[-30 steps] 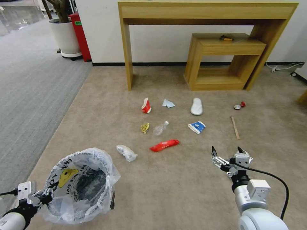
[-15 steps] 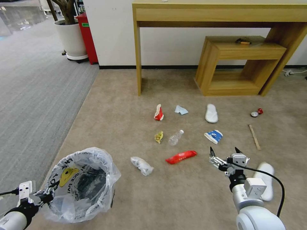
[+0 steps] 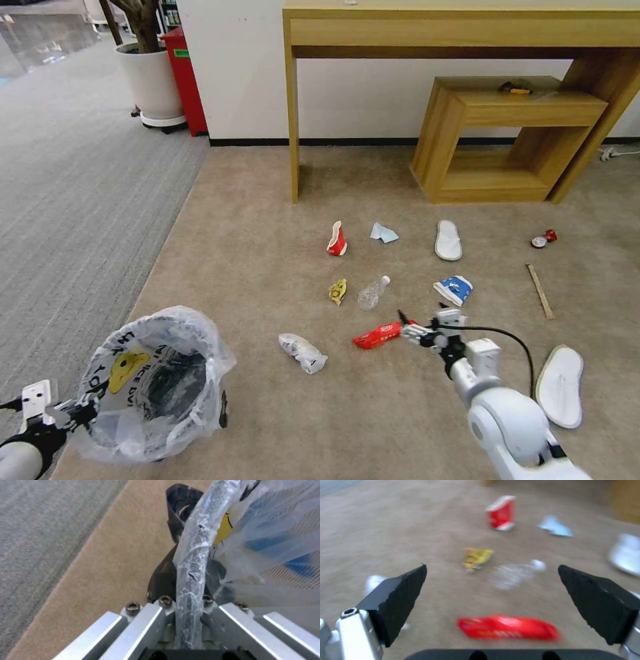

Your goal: Pick up the trash bin and place the garbage on the floor into it.

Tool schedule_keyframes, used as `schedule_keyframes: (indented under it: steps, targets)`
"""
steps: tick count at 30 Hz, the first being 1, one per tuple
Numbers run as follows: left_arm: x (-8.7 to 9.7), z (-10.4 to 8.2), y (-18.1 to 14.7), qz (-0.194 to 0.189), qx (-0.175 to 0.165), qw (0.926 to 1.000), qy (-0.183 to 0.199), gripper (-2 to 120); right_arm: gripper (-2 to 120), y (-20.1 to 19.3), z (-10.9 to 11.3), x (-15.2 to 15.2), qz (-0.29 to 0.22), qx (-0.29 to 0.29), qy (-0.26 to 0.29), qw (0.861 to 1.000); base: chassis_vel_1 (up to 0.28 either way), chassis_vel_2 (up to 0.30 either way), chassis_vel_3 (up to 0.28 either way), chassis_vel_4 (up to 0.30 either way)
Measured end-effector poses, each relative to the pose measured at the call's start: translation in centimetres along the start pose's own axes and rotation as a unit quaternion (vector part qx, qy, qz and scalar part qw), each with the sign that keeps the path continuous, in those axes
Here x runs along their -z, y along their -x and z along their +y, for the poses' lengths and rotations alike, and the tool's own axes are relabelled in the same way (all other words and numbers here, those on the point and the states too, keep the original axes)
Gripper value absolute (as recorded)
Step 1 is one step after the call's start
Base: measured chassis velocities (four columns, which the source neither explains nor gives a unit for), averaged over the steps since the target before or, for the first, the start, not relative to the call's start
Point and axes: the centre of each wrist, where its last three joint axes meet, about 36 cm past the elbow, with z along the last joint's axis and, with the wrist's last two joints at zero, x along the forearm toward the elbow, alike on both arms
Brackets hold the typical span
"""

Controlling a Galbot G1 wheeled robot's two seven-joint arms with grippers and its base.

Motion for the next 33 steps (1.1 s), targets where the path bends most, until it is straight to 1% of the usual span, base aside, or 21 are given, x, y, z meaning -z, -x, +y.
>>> schedule_keyframes:
  steps: [1, 4, 5, 6, 8, 9, 10, 12, 13, 14, 15, 17, 19, 20, 21, 22, 24, 28, 32, 33]
  targets:
    - [0.0, 0.0, 0.0, 0.0, 0.0, 1.0, 0.0, 0, 100, 0.0, 0.0, 0.0, 0.0, 0.0, 0.0, 1.0, 0.0, 0.0, 0.0, 0.0]
    - [0.1, -0.2, -0.6, -0.01, 0.013, 0.9998, -0.008, 0, 100, 4.9, 0.3, 0.0, 0.025, 0.089, -0.026, 0.995, 0.0, 0.0, 0.0, 0.0]
    - [0.1, -0.2, -0.6, -0.01, 0.013, 0.9998, -0.008, 0, 100, 4.9, 0.3, 0.0, 0.025, 0.089, -0.026, 0.995, 0.0, 0.0, 0.0, 0.0]
    - [0.1, -0.3, -0.7, -0.012, 0.016, 0.9998, -0.009, 0, 100, 6.0, 0.7, -0.3, 0.038, 0.104, -0.031, 0.993, 0.0, 0.0, 0.0, 0.0]
    - [-0.1, -0.6, -1.1, -0.015, 0.021, 0.9995, -0.016, 0, 100, 9.8, 3.4, -1.3, 0.086, 0.148, -0.029, 0.985, 0.0, 0.0, 0.0, 0.0]
    - [-0.1, -0.6, -1.1, -0.015, 0.021, 0.9995, -0.016, 0, 100, 9.8, 3.4, -1.3, 0.086, 0.148, -0.029, 0.985, 0.0, 0.0, 0.0, 0.0]
    - [-0.2, -0.7, -1.1, -0.016, 0.024, 0.9994, -0.017, 0, 100, 11.1, 4.4, -1.4, 0.097, 0.158, -0.027, 0.982, 0.0, 0.0, 0.0, 0.0]
    - [-0.3, -0.8, -1.3, -0.017, 0.03, 0.9992, -0.02, 0, 100, 14.4, 7.2, -1.1, 0.111, 0.187, -0.03, 0.976, 0.0, 0.0, 0.0, 0.0]
    - [-0.4, -0.9, -1.4, -0.018, 0.033, 0.999, -0.022, 0, 100, 16.5, 8.4, -0.5, 0.117, 0.199, -0.048, 0.972, 0.0, 0.0, 0.0, 0.0]
    - [-0.4, -0.9, -1.4, -0.018, 0.033, 0.999, -0.022, 0, 100, 16.5, 8.4, -0.5, 0.117, 0.199, -0.048, 0.972, 0.0, 0.0, 0.0, 0.0]
    - [-0.4, -1.0, -1.6, -0.019, 0.036, 0.9989, -0.023, 0, 100, 17.6, 8.9, -0.3, 0.122, 0.201, -0.061, 0.97, 0.0, 0.0, 0.0, 0.0]
    - [-0.4, -1.2, -1.9, -0.02, 0.04, 0.9987, -0.023, 0, 100, 20.1, 10.3, -1.0, 0.151, 0.197, -0.101, 0.964, 0.0, 0.0, 0.0, 0.0]
    - [-0.4, -1.2, -2.0, -0.02, 0.041, 0.9987, -0.023, 0, 100, 20.5, 10.5, -1.3, 0.161, 0.195, -0.107, 0.962, 0.0, 0.0, 0.0, 0.0]
    - [-0.4, -1.4, -2.1, -0.021, 0.043, 0.9986, -0.023, 0, 100, 21.2, 10.8, -1.7, 0.181, 0.19, -0.115, 0.958, 0.0, 0.0, 0.0, 0.0]
    - [-0.4, -1.5, -2.2, -0.023, 0.043, 0.9986, -0.022, 0, 100, 21.6, 11.1, -2.3, 0.197, 0.188, -0.118, 0.955, 0.0, 0.0, 0.0, 0.0]
    - [-0.4, -1.5, -2.2, -0.023, 0.043, 0.9986, -0.022, 0, 100, 21.6, 11.1, -2.3, 0.197, 0.188, -0.118, 0.955, 0.0, 0.0, 0.0, 0.0]
    - [-0.3, -1.7, -2.3, -0.024, 0.044, 0.9985, -0.022, 0, 100, 22.2, 11.3, -3.2, 0.22, 0.182, -0.121, 0.951, 0.0, 0.0, 0.0, 0.0]
    - [-0.4, -2.0, -2.4, -0.026, 0.045, 0.9984, -0.023, 0, 100, 23.0, 11.4, -4.3, 0.24, 0.174, -0.118, 0.948, 0.0, 0.0, 0.0, 0.0]
    - [-0.4, -2.1, -2.5, -0.027, 0.046, 0.9983, -0.024, 0, 99, 23.4, 11.3, -4.7, 0.238, 0.174, -0.112, 0.949, 0.0, 0.0, 0.0, 0.0]
    - [-0.4, -2.2, -2.6, -0.027, 0.045, 0.9983, -0.024, 0, 94, 23.7, 11.3, -5.0, 0.234, 0.174, -0.106, 0.951, 0.0, 0.0, 0.0, 0.0]
